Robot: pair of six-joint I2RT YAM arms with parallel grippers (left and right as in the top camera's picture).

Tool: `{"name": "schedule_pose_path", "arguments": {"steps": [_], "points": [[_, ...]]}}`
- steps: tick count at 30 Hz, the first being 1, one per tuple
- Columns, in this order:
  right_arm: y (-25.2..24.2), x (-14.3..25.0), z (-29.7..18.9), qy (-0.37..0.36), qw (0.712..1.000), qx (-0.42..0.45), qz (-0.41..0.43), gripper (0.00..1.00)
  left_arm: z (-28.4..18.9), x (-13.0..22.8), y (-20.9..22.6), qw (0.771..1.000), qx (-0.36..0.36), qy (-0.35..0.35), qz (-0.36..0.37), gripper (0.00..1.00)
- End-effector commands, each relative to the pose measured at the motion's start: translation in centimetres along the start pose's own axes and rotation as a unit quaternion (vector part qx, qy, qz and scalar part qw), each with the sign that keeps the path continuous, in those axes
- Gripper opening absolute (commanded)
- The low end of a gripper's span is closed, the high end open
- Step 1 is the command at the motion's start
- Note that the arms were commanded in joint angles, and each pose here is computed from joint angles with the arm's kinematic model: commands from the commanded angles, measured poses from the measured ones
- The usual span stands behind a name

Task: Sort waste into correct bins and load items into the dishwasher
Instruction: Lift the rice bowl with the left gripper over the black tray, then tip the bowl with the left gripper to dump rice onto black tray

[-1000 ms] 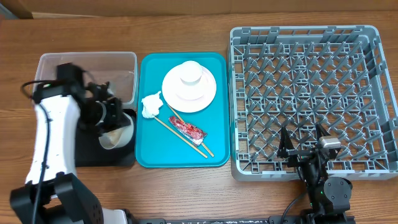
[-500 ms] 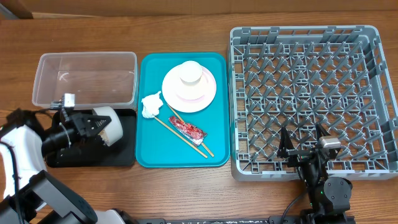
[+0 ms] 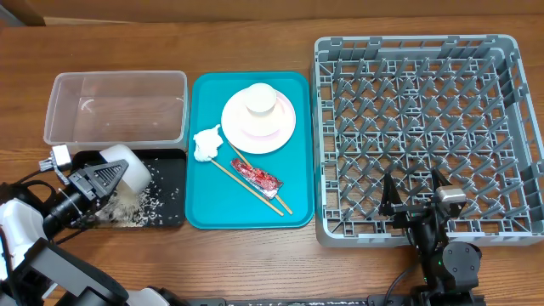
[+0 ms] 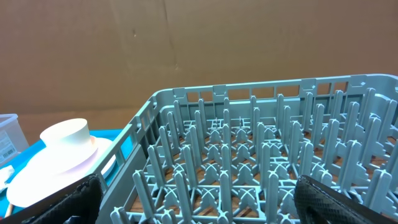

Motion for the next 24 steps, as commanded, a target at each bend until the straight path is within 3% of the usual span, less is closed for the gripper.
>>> {"name": "schedule_pose_path", "arguments": {"steps": [1, 8, 11, 17, 20, 24], "points": [[0.0, 0.2, 0.0, -0.002, 1.0, 0.0, 0.004, 1.0, -0.2, -0.4, -1.3, 0.999, 0.037, -0.016, 0.019, 0.04], [0.0, 0.2, 0.0, -0.002, 1.0, 0.0, 0.004, 1.0, -0.3, -0.7, -2.1, 0.998, 0.062, -0.024, 0.014, 0.04], [0.0, 0.2, 0.0, -0.002, 1.0, 0.0, 0.004, 1.0, -0.4, -0.9, -2.7, 0.996, 0.083, -0.026, -0.026, 0.04], [0.0, 0.2, 0.0, -0.002, 1.0, 0.0, 0.004, 1.0, -0.5, -0.9, -2.4, 0.997, 0.073, -0.028, -0.002, 0.04], [0.0, 0.2, 0.0, -0.002, 1.0, 0.0, 0.004, 1.0, -0.4, -0.2, -2.6, 0.996, 0.076, -0.02, -0.04, 0.04], [0.0, 0.2, 0.0, -0.002, 1.0, 0.0, 0.004, 1.0, -0.4, -0.2, -2.6, 0.997, 0.073, -0.023, 0.011, 0.04]]}}
Point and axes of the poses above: each gripper's point midway between its finger pads, its own z axis out along the fingers, its own y axis along the line the jaws close on, x = y × z, the point moved 1 cm from there along -z, back along the fingers, and after that the axes turned 9 degrees about -z, right-handed, at the moved point
